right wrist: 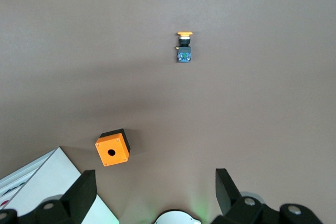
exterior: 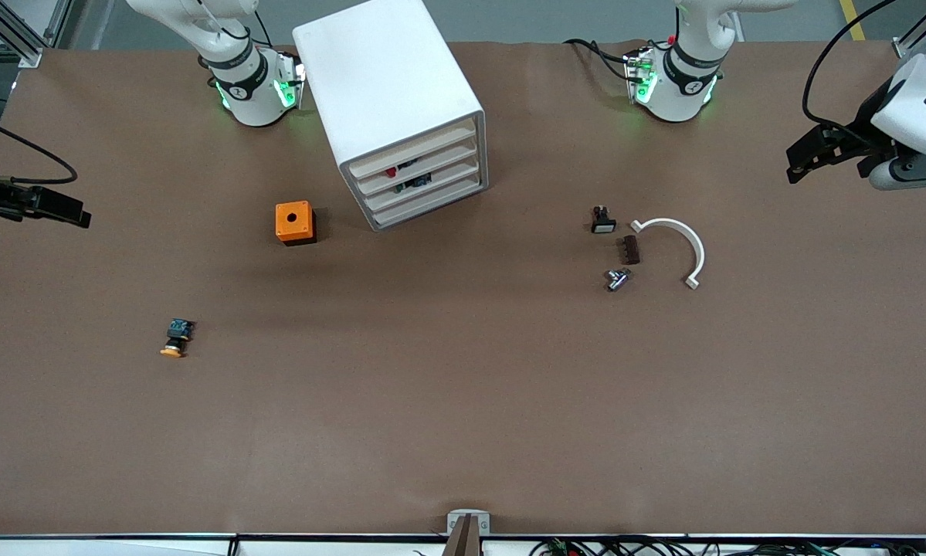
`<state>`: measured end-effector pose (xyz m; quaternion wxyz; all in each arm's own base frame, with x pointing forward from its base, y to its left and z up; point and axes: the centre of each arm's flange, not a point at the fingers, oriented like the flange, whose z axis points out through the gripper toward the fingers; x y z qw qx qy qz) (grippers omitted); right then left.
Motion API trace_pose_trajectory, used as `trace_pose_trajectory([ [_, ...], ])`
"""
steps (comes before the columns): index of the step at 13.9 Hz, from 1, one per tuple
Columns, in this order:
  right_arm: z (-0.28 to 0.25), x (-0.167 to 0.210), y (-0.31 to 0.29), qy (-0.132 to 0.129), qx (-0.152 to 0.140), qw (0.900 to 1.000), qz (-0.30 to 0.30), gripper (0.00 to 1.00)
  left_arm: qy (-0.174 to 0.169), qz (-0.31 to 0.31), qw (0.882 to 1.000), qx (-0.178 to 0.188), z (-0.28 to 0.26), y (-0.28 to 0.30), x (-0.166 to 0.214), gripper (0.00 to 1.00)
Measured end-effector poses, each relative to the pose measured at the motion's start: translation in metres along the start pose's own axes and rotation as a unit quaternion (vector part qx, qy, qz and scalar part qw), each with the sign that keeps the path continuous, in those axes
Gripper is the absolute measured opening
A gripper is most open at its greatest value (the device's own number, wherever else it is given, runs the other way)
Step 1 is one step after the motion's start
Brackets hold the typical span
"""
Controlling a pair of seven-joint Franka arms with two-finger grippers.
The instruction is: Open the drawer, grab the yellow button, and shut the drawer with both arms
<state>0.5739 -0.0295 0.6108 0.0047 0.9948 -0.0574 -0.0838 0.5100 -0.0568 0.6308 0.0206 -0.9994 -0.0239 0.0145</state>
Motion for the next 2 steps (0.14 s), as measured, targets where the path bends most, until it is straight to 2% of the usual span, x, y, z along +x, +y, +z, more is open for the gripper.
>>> trace_pose_trajectory([
  [2,0.002,-0.0055,0.0057,0.014,0.003,1.0,0.004,1.0,0.002,-0.001,1.0,0.0,-0.0022,-0.0011,0.0001,1.0],
])
